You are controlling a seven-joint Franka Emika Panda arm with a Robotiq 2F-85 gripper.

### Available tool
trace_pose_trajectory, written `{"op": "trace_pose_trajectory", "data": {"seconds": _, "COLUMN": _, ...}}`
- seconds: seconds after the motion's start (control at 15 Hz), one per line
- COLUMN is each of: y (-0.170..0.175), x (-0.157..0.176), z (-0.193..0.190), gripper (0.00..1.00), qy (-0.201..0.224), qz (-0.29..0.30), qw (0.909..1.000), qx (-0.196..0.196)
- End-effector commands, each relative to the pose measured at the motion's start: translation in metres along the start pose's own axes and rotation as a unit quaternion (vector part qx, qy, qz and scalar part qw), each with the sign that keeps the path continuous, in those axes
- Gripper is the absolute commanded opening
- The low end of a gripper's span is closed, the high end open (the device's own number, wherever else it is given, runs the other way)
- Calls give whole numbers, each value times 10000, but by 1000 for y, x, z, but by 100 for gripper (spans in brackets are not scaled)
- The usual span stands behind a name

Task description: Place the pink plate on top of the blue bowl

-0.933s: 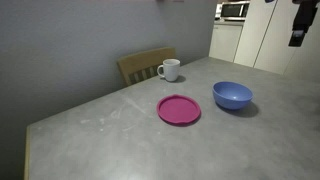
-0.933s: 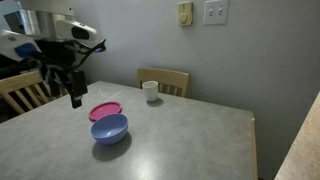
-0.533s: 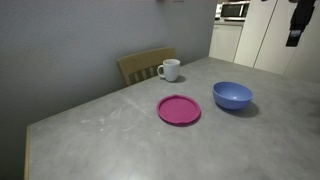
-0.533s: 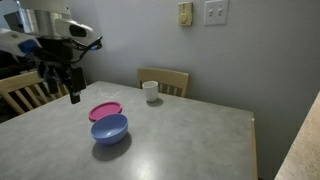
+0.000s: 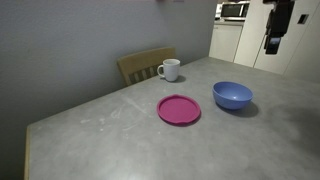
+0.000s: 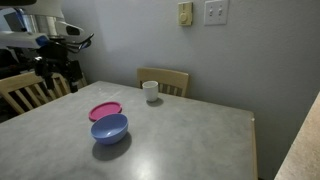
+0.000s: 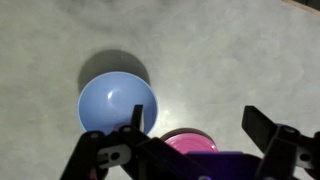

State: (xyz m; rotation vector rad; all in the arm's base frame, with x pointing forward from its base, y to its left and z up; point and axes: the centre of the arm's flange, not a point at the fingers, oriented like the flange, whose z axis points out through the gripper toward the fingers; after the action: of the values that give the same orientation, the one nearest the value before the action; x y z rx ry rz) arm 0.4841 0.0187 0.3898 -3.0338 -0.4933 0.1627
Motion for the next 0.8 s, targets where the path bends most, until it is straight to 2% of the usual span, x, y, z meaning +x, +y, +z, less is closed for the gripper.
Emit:
{"op": "trace_pose_trajectory", "data": {"seconds": 0.0, "y": -15, "x": 36, "z": 17, "gripper": 100, "qy": -327, "qz": -667, "qw": 9965, "qx": -390}}
{"op": "trace_pose_trajectory", "data": {"seconds": 0.07, "y": -14, "x": 14, "z": 8, "gripper": 100, "qy": -127, "qz": -337, "qw": 9991, "qx": -231}}
{"op": "trace_pose_trajectory", "data": {"seconds": 0.47, "y": -16, "x": 17, "z": 9, "gripper": 100, "qy": -145, "qz": -338, "qw": 9990, "qx": -255}}
{"op": "trace_pose_trajectory", "data": {"seconds": 0.73, "y": -27, "x": 60, "z": 15, "gripper": 100, "qy": 622, "qz": -960, "qw": 9907, "qx": -740}}
